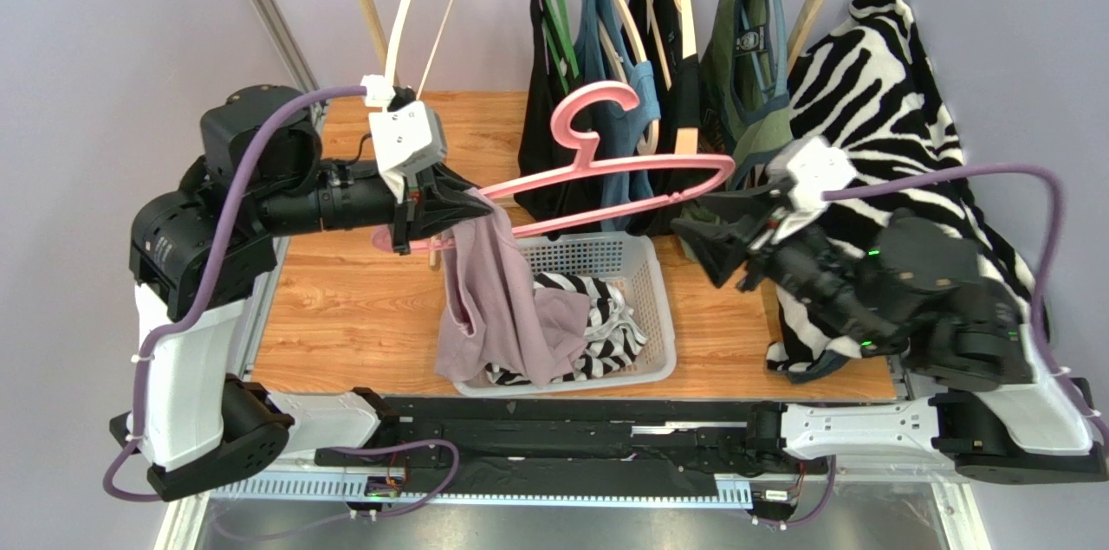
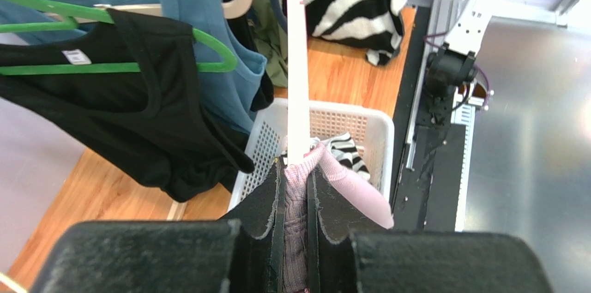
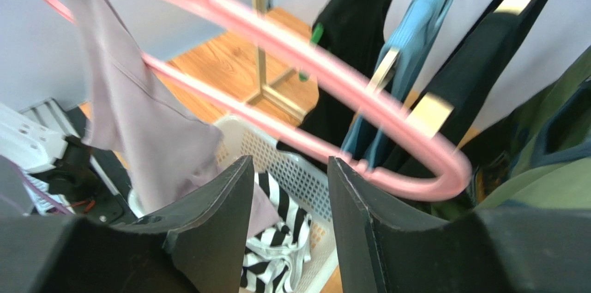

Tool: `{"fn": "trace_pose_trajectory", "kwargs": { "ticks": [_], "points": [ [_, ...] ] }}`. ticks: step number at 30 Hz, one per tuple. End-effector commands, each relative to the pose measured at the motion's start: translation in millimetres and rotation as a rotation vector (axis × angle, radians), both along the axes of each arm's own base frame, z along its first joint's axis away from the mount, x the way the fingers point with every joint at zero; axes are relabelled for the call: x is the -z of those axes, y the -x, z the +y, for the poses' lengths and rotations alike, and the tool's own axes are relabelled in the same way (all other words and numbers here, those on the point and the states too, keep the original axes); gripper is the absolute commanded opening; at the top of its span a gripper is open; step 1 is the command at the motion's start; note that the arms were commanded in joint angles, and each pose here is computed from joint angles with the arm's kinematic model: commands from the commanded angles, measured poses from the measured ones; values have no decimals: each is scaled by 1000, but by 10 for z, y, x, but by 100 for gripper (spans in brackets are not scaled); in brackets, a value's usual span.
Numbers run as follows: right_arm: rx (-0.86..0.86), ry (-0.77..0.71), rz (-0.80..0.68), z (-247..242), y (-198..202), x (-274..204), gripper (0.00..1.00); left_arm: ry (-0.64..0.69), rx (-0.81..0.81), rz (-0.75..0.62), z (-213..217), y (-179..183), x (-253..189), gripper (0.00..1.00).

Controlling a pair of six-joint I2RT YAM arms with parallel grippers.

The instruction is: Remove the tank top from the hanger

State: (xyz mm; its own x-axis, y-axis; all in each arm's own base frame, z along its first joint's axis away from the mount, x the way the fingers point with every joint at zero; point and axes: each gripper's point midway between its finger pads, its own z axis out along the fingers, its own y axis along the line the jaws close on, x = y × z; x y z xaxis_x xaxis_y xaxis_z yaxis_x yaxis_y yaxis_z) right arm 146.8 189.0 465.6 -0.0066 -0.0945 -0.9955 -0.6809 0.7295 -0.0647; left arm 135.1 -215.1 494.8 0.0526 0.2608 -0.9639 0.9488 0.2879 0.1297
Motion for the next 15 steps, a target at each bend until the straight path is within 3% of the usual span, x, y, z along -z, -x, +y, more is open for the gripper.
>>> {"fn": "trace_pose_trajectory", "kwargs": {
  "ticks": [1,7,15],
  "points": [
    [-108,67,-63,28,111,-206,49,-13,79,-59,-12,130,-8,0],
    [-206,122,-105,287,168,-275,48,-83,190,-37,24,360,239,0],
    [-438,155,-53,579,497,-93,47,-75,259,-37,48,526,252,0]
  ]
}}
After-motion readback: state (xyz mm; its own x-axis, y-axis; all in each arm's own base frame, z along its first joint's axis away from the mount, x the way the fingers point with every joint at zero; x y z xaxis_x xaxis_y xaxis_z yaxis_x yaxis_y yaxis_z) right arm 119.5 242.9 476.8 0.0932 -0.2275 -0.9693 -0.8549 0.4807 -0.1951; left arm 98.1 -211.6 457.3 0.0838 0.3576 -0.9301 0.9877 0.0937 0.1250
